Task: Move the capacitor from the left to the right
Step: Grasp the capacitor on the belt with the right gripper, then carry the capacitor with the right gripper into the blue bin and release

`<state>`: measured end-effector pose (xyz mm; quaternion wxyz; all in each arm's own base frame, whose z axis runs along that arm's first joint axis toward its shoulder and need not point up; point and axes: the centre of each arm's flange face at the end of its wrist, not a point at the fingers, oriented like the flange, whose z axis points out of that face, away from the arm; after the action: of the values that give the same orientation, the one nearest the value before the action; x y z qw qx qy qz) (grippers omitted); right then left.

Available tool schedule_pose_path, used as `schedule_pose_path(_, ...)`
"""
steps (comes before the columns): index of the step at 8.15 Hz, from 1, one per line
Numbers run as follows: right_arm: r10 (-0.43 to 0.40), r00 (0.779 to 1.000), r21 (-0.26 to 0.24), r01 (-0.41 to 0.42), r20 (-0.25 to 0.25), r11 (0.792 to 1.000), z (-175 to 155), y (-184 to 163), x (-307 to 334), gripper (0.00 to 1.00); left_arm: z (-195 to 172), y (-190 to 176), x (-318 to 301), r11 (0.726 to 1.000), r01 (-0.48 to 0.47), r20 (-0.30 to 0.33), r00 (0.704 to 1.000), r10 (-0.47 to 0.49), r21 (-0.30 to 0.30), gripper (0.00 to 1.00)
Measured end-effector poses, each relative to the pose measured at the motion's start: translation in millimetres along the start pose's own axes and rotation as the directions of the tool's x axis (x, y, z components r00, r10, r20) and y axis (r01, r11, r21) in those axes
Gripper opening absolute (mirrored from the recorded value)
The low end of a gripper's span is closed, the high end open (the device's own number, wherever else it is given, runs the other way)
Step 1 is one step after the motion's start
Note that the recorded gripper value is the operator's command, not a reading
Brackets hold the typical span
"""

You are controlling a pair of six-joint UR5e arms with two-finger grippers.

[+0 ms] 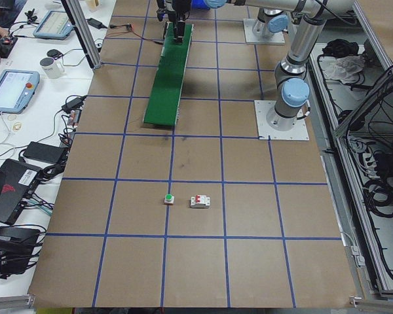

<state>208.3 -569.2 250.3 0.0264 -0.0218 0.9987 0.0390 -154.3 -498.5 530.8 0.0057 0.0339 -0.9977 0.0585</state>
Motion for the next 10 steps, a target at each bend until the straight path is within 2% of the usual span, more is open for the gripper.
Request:
schedule_pose_path(2,-0.046,0.998,-0.004,0.046,-0.045,0.999,2,-2,9,0.83,0,0,0,1.0,0.0,0.001,1.0,0.0,0.0,1.0)
schedule_pose_path(3,-0.052,0.997,-0.005,0.052,-0.054,0.999,3,-3,13,0.77,0,1,0,1.0,0.0,0.001,1.0,0.0,0.0,1.0)
schedule_pose_path(5,-0.049,0.997,-0.014,0.048,-0.058,0.999,4,-5,28,0.3,0,1,0,1.0,-0.001,0.001,1.0,0.001,0.0,1.0)
schedule_pose_path(7,-0.043,0.997,-0.036,0.041,-0.061,0.999,2,-3,40,0.0,0,1,0,1.0,0.0,0.002,1.0,0.0,-0.001,1.0)
schedule_pose_path(9,-0.038,0.998,-0.072,0.033,-0.059,0.997,-1,1,49,0.0,0,0,0,1.0,-0.001,0.002,1.0,0.001,-0.001,1.0)
schedule_pose_path(10,-0.037,0.998,-0.075,0.033,-0.056,0.997,-7,0,59,0.0,0,1,0,1.0,-0.001,0.002,1.0,0.001,0.0,1.0)
